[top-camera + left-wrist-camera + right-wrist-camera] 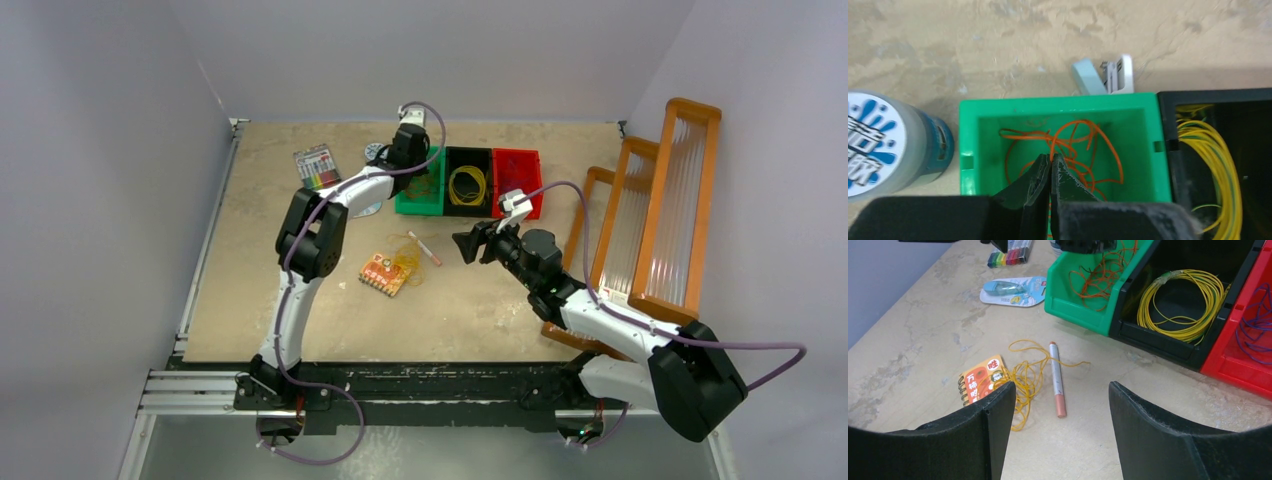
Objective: Untangle the cables
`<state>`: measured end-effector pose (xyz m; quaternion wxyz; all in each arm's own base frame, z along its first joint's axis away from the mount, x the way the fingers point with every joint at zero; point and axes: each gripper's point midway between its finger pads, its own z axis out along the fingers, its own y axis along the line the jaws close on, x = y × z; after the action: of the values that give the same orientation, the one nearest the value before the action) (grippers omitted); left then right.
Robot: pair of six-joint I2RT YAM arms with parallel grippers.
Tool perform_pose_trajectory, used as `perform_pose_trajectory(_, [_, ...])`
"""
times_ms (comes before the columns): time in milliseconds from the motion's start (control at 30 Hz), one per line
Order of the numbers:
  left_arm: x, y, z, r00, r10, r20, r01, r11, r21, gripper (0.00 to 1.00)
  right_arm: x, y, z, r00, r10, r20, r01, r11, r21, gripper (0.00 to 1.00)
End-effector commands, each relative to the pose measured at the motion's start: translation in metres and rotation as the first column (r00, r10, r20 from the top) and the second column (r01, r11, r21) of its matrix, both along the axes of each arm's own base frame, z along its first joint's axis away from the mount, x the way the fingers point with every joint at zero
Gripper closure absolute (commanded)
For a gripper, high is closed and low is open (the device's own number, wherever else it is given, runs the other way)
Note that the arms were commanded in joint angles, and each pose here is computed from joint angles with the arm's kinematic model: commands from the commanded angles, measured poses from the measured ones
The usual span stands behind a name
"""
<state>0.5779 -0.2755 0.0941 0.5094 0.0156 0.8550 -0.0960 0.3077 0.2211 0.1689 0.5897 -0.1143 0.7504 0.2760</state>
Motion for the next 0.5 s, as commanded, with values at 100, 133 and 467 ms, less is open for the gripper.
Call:
perform_pose_trajectory(100, [0.004, 0.003, -0.018, 0.998, 0.025, -0.064, -0.023, 0.999, 0.026, 1.00, 0.007, 0.006, 0.024, 0.998, 0.001, 0.058, -0.004, 0.999, 0.052, 0.30])
perform_pose_trajectory(133, [0.003, 0.004, -0.018, 0.998, 0.025, -0.064, -0.023, 0.999, 0.031, 1.00, 0.007, 0.006, 0.024, 0.998, 0.001, 0.057, -0.004, 0.999, 0.051, 0.30])
perform_pose_trajectory(467, [0.005, 0.003, 0.034, 1.000, 0.020, 0.015, -0.019, 1.000, -0.013, 0.80, 0.008, 0.007, 0.024, 0.998, 0.004, 0.058, -0.007, 0.999, 0.053, 0.30])
